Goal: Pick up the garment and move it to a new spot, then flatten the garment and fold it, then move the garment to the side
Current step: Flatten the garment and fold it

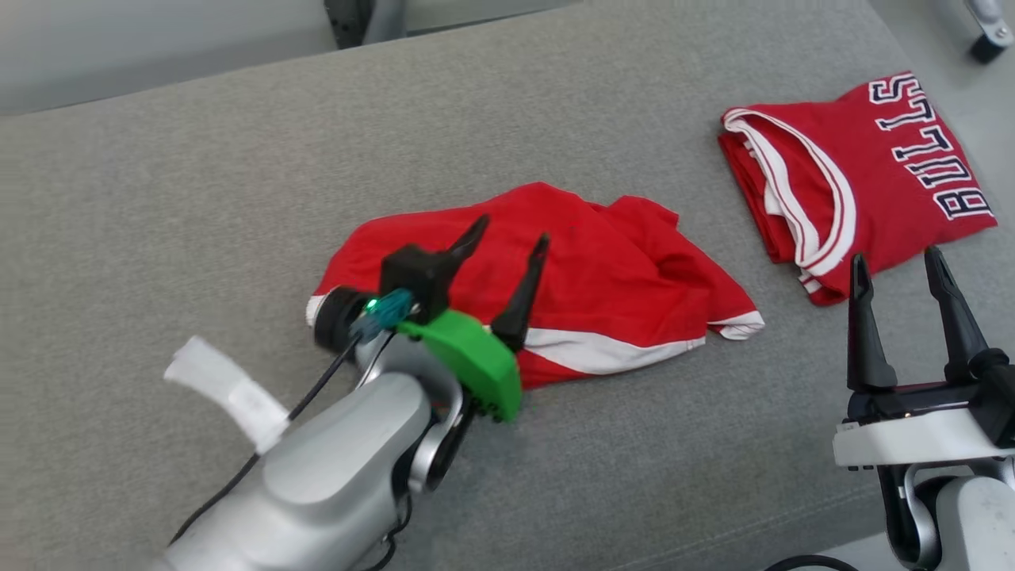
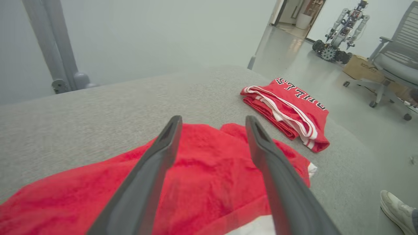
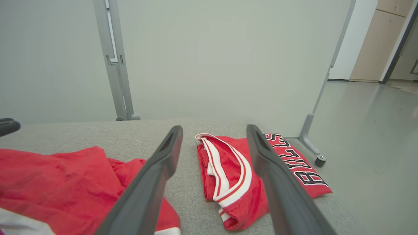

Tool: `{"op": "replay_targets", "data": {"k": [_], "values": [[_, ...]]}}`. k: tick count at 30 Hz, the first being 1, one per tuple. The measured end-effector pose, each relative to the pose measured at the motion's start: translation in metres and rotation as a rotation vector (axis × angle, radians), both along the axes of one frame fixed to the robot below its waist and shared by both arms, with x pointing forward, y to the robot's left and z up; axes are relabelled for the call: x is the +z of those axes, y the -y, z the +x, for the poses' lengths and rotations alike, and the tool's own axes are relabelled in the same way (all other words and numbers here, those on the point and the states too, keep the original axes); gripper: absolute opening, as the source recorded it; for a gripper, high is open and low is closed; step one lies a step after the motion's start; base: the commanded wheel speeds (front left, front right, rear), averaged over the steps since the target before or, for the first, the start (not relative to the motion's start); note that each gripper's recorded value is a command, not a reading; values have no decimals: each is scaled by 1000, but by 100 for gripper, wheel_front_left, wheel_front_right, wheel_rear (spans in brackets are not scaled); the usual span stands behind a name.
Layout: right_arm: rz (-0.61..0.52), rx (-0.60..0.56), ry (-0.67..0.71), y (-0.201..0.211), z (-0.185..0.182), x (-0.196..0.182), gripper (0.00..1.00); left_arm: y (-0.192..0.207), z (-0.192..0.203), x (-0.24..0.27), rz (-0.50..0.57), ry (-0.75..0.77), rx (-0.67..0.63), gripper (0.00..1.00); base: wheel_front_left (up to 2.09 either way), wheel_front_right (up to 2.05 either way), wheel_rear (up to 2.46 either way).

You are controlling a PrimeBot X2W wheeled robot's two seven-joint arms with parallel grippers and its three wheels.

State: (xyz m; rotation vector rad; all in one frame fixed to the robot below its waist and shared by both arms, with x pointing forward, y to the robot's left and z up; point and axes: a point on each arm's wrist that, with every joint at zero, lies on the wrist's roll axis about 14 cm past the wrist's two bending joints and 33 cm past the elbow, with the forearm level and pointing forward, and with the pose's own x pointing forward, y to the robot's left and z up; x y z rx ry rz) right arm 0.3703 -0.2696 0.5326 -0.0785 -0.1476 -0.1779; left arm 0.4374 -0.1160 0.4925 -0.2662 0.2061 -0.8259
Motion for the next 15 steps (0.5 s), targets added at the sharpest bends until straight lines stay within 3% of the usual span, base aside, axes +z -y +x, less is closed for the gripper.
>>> {"op": "replay_targets", "data": {"k": [9,15], "values": [[16,122,-33,-37,3,-13,100,-137,-24,-7,33,5,355,100,0,0,0],[9,182,-49,-53,7,-18,100,-208,-47,-2,38,42,567,100,0,0,0]]}}
